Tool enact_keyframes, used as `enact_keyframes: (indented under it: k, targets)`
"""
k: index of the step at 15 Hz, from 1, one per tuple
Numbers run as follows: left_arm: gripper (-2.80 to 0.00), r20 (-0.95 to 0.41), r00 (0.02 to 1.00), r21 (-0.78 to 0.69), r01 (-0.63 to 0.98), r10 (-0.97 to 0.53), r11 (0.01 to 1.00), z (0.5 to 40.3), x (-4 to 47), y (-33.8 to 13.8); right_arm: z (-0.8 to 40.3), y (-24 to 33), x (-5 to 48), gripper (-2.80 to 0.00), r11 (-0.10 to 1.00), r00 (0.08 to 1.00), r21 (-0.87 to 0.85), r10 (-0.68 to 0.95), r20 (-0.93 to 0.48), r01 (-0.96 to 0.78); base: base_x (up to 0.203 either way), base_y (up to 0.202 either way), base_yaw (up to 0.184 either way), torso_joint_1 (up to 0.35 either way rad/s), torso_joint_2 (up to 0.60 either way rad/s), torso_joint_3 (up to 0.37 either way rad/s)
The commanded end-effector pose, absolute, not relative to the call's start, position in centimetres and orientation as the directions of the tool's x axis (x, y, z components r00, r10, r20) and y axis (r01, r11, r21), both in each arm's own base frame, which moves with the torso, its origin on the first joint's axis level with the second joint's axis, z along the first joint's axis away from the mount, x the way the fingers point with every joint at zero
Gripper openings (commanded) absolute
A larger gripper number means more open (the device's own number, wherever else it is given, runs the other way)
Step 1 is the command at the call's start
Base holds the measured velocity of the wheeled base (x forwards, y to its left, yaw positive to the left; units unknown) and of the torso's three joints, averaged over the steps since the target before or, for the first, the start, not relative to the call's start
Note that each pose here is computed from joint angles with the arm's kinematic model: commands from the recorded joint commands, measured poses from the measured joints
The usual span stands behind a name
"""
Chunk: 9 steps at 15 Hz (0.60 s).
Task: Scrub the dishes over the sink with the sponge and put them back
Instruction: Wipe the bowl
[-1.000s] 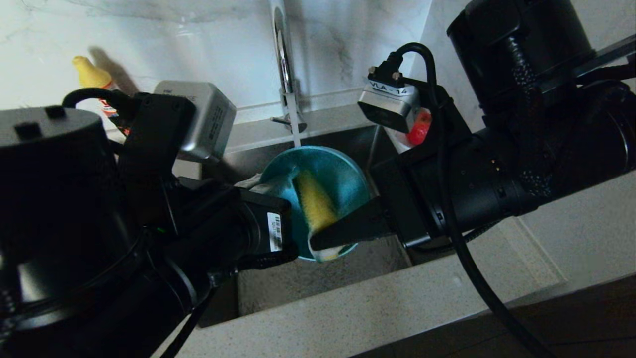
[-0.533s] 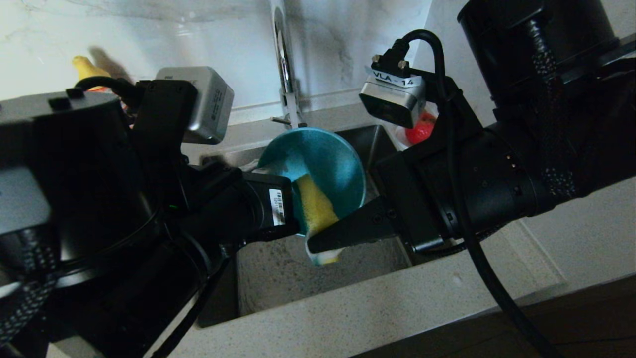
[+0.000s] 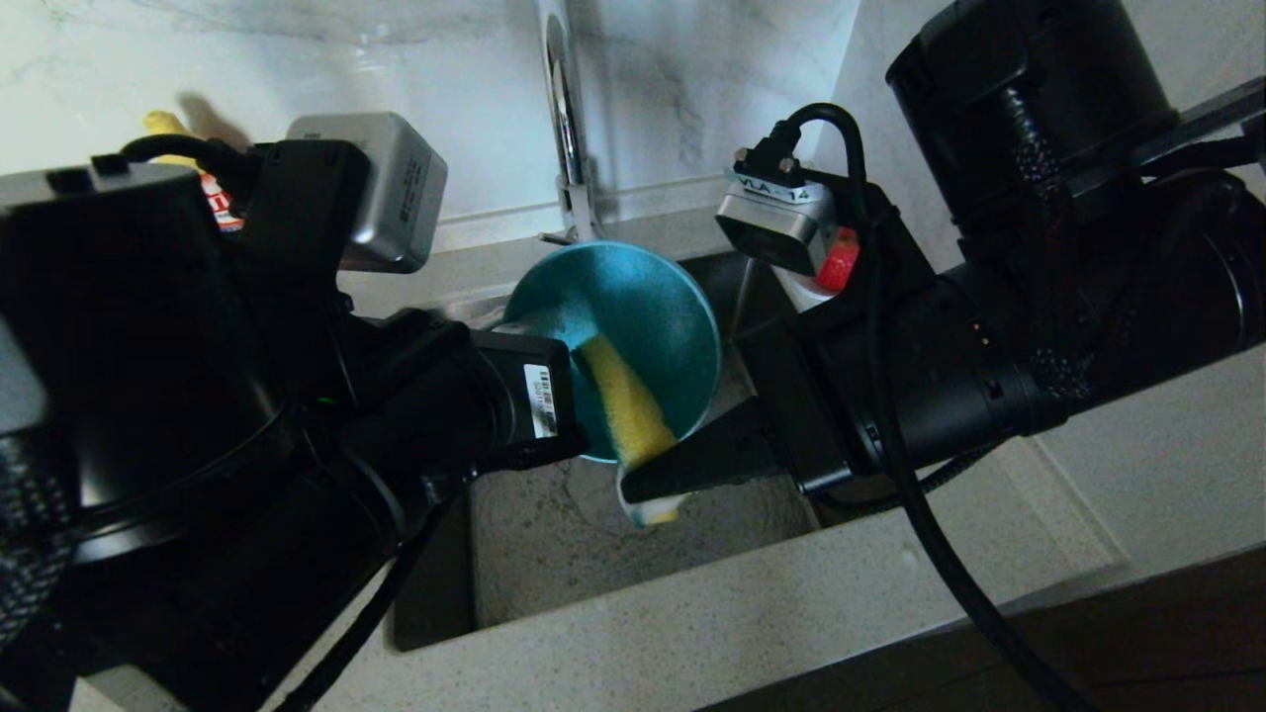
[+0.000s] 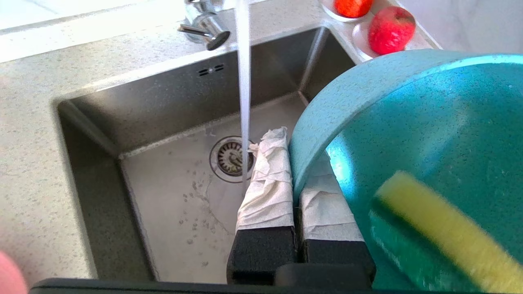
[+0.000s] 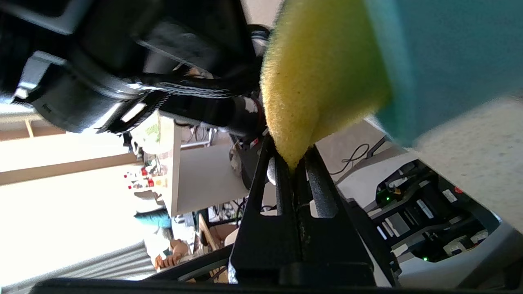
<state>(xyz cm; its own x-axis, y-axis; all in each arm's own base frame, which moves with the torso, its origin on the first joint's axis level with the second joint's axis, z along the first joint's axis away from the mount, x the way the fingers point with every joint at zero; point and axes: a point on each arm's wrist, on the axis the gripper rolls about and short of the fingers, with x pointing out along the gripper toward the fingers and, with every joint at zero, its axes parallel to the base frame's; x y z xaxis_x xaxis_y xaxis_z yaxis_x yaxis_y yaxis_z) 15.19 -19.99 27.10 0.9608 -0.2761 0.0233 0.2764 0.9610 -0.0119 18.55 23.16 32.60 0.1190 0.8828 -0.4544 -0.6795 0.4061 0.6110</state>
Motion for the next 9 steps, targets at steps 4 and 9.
enact_keyframes:
  k: [4, 9]
  targets:
    - [-2.8, 0.026, 0.962, -0.011, 0.273, -0.272, 0.962, 27.1, 14.8, -19.4, 33.2, 22.0, 19.6, -2.8, 0.43, 0.17, 0.61, 0.883, -0.437, -0.666, 0.0, 0.0, 0.0, 0.0, 0.0, 0.0]
    - [-2.8, 0.006, 0.961, 0.007, 0.277, -0.277, 0.961, 26.3, 14.7, -19.2, 34.6, 21.2, 20.0, -2.8, 0.427, 0.212, 0.6, 0.893, -0.396, -0.677, 0.0, 0.0, 0.0, 0.0, 0.0, 0.0]
